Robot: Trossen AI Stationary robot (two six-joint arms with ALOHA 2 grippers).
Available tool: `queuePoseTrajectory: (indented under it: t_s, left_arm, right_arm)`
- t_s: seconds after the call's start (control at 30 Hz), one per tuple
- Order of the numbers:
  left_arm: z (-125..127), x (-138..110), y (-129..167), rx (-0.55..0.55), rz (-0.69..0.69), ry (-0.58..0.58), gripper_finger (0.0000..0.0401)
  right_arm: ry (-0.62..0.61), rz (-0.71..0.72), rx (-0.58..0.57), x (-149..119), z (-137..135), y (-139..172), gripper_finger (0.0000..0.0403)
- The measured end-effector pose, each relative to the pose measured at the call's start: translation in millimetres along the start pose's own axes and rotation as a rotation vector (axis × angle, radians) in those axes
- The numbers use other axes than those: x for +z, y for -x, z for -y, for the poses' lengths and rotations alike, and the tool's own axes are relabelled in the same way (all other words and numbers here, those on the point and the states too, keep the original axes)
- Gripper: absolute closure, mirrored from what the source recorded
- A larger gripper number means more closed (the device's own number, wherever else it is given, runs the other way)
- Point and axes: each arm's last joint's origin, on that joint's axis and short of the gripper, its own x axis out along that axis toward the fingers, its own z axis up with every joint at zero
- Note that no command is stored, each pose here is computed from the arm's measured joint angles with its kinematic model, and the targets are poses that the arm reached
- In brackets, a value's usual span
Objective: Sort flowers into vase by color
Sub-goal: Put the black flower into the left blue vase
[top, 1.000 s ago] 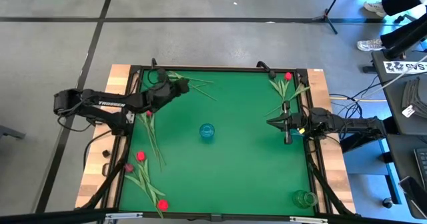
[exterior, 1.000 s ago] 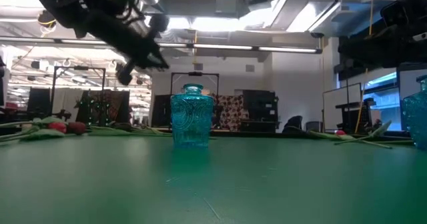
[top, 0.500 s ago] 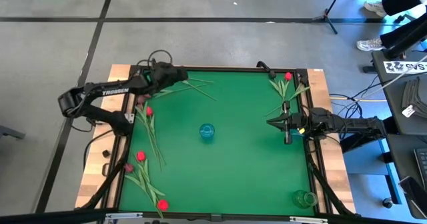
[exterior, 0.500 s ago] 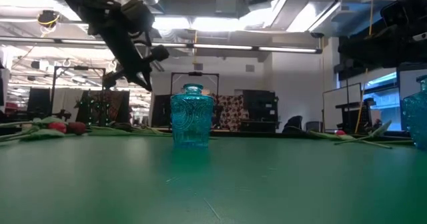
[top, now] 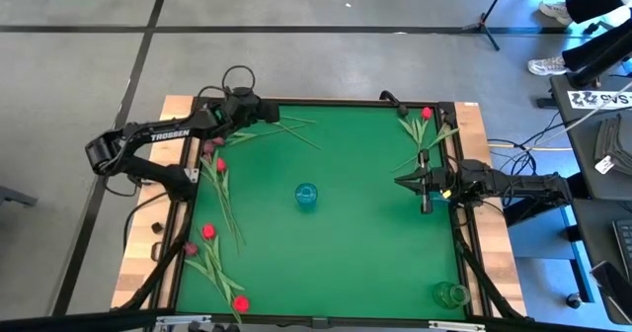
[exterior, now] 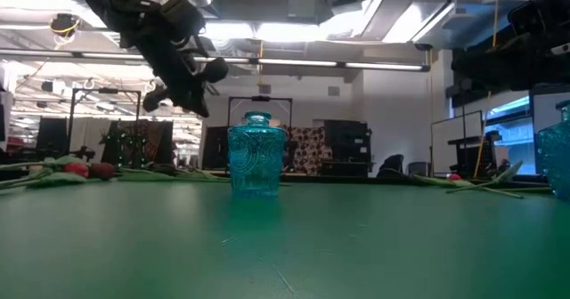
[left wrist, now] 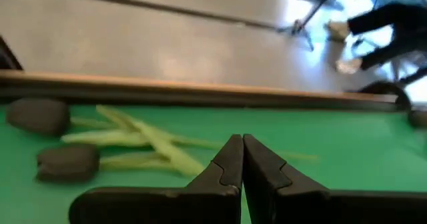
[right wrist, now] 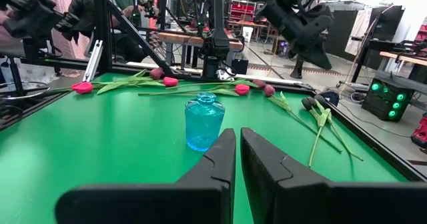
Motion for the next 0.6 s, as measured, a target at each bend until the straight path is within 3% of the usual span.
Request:
queuePoseTrajectory:
  t_s: [0.17,0.27,0.6]
  left_arm:
    - [-23,-3,-4,0.158,-0.111,0.086,0.0401]
    - [-33,-3,-6,0.195,-0.167,0.122,0.0401]
    - [-53,10,-23,0.251,-0.166,0.264,0.0398]
  right_arm:
    - [0.0,0.0,0.0,0,0,0,0.0377]
    - [0.0,0.0,0.0,0,0,0,0.0377]
    - [0.0,0.0,0.0,0,0,0,0.0377]
